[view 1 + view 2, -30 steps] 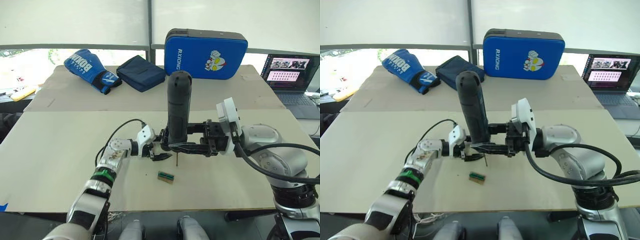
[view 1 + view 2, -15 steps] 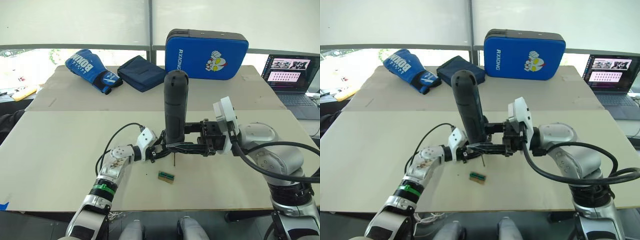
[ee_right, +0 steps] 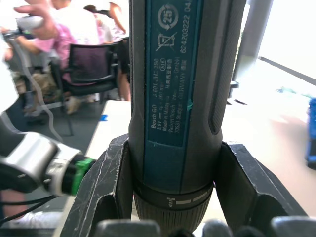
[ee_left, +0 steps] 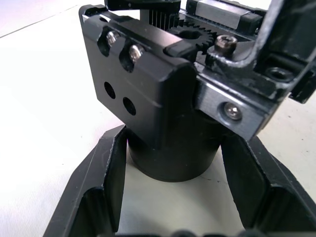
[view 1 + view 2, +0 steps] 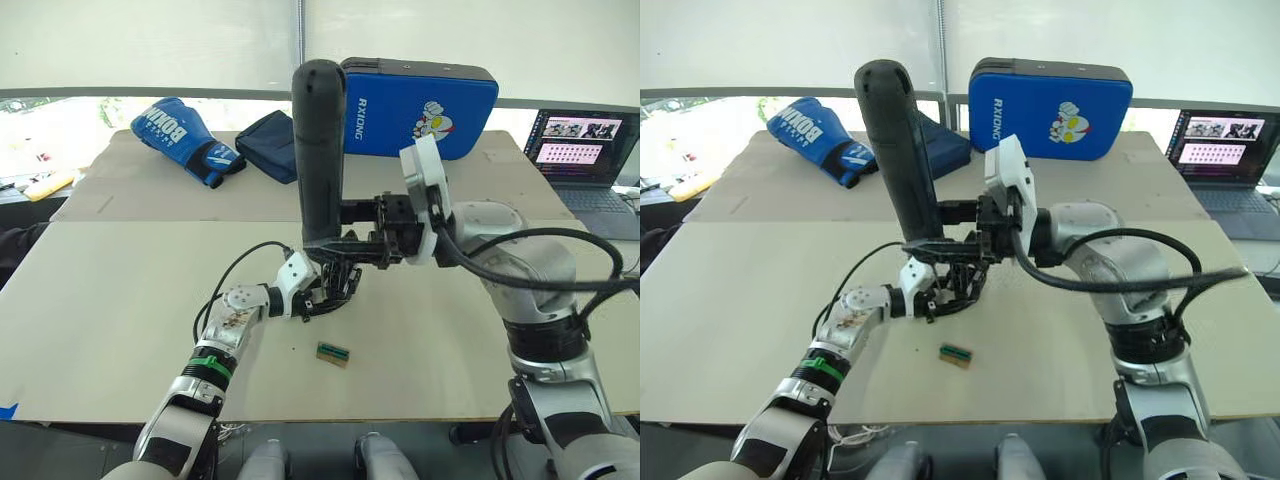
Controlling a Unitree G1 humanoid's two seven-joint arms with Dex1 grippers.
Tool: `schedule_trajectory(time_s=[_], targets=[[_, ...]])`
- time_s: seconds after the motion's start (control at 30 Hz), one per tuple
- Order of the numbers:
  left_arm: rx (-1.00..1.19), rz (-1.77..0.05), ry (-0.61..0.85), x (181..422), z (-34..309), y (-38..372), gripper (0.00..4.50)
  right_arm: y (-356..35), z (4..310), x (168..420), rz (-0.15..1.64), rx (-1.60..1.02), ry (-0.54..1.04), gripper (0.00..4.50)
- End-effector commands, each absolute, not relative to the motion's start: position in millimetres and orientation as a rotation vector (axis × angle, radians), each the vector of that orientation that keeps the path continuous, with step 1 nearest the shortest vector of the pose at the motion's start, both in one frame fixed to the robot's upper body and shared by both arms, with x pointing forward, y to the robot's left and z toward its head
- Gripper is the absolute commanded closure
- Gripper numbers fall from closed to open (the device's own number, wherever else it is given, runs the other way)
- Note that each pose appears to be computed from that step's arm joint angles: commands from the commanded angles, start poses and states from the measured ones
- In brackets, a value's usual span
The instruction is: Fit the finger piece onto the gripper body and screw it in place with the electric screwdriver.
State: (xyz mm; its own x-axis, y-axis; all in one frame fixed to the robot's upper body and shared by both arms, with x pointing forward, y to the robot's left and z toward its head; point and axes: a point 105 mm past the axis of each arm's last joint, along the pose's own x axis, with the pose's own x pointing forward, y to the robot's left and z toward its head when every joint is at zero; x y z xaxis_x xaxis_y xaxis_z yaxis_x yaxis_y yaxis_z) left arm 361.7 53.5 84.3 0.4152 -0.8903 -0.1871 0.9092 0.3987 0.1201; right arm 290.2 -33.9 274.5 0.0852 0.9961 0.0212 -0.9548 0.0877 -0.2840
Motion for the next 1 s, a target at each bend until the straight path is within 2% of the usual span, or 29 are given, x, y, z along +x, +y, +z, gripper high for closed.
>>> schedule_trajectory(time_s=[0.03,0.3,1.0], targets=[[0.215,-1.145,0.089,361.7,86.9,58.2,2.2,-30.4,291.6,288.2,1.459,-0.261,-0.317,2.57],[0.2,-1.143,0.1,355.9,80.7,61.2,2.2,-26.3,285.6,298.9,1.42,-0.29,-0.323,2.57],[0.208,-1.132,0.103,358.4,82.6,66.1,2.2,-21.9,293.2,296.8,1.436,-0.314,-0.333,2.57]])
